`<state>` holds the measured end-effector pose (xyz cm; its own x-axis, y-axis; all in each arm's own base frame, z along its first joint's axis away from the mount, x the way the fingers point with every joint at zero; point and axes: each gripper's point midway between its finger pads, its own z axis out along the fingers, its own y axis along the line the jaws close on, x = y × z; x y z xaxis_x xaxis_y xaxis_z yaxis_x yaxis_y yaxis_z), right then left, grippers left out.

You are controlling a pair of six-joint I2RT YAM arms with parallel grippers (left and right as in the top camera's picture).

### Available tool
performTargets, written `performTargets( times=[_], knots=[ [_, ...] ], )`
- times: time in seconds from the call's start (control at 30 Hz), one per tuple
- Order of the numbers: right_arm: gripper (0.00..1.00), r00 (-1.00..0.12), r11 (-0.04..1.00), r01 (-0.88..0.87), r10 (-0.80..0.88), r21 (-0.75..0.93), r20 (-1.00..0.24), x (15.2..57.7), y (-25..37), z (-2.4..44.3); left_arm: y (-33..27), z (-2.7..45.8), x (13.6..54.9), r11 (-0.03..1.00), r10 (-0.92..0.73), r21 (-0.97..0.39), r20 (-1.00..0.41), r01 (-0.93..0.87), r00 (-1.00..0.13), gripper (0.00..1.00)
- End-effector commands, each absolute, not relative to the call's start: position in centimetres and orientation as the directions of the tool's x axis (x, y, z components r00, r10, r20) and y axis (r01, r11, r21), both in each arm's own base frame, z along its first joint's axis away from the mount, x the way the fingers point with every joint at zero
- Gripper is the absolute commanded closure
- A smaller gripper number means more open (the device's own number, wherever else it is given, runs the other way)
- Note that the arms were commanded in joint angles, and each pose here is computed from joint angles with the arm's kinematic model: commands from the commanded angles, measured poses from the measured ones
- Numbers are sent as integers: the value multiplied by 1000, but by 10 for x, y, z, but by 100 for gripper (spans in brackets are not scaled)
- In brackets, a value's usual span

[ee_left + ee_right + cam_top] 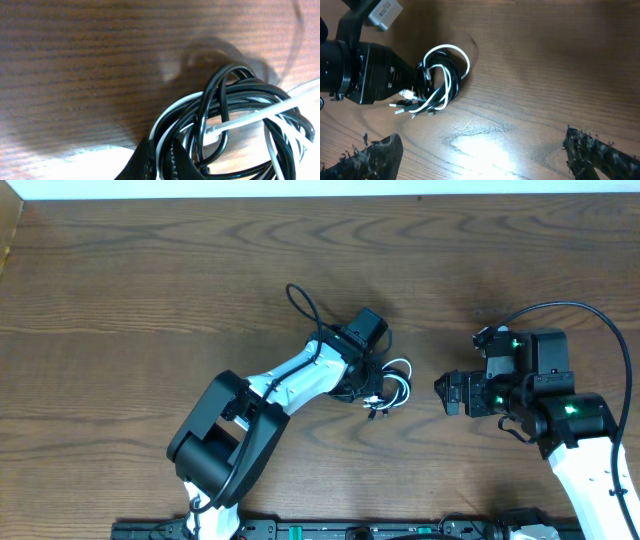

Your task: Untangle cables

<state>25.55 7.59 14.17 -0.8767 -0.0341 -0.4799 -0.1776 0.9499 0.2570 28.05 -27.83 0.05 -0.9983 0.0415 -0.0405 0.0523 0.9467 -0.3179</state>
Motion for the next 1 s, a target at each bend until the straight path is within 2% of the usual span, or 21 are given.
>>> performTargets(
  times=[0.0, 0.23, 0.4, 0.6, 0.73, 0.97],
  knots=[
    [1, -865, 950, -183, -33, 254, -500, 260, 74, 149, -257, -14, 276, 944, 243, -210, -74, 253, -967, 92],
    [1, -864, 948, -207, -63, 240, -499, 261, 74, 144, -261, 11, 276, 855, 445, -213, -164, 472, -880, 92],
    [1, -890, 941, -206, -67, 267, -450, 261, 79, 128, -277, 47, 272, 770, 511, -286, -258, 570, -820, 93],
    [1, -918, 885, -245, -81, 396, -387, 265, 103, 112, -293, 63, 254, 704, 522, -407, -260, 582, -813, 93],
    [1, -932, 873, -250, -98, 419, -350, 271, 108, 95, -289, 60, 249, 710, 526, -411, -230, 572, -819, 93],
    [1, -957, 792, -262, -141, 551, -252, 265, 130, 69, -289, 59, 248, 712, 526, -412, -224, 569, -820, 92]
  ],
)
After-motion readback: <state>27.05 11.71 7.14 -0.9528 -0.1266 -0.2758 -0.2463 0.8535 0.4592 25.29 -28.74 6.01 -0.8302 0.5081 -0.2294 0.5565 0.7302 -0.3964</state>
